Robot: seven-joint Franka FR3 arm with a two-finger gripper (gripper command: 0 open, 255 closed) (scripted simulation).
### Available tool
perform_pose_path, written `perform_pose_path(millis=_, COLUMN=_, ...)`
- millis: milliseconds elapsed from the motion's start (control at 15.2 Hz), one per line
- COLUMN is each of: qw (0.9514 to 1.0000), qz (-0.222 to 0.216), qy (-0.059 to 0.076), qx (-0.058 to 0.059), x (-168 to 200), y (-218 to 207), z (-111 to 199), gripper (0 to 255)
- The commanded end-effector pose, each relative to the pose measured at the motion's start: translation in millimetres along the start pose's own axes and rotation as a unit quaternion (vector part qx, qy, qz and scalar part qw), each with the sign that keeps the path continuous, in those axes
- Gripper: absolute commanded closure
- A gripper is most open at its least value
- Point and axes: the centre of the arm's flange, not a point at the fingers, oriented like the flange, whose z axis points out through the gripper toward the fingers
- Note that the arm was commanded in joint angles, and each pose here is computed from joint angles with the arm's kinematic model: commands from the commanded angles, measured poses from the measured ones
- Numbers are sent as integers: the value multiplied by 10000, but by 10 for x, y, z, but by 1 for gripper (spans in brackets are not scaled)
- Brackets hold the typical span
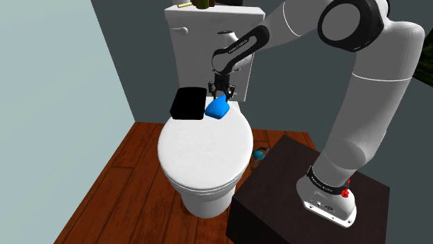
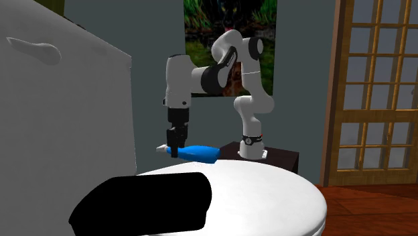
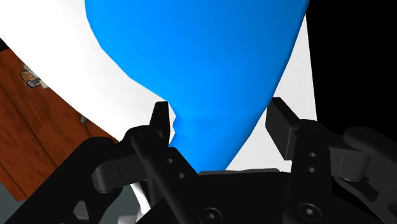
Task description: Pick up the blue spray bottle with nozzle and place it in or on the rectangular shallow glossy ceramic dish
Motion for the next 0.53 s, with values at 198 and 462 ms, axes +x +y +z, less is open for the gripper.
perform_pose_path(millis=198, qw=10000, qz=0, qy=-1, qx=-1, x=10, y=-8, z=-266, gripper=255)
perform_pose_path(millis=462, qw=10000, qz=0, qy=-1, qx=-1, x=14, y=-12, z=-427, gripper=255)
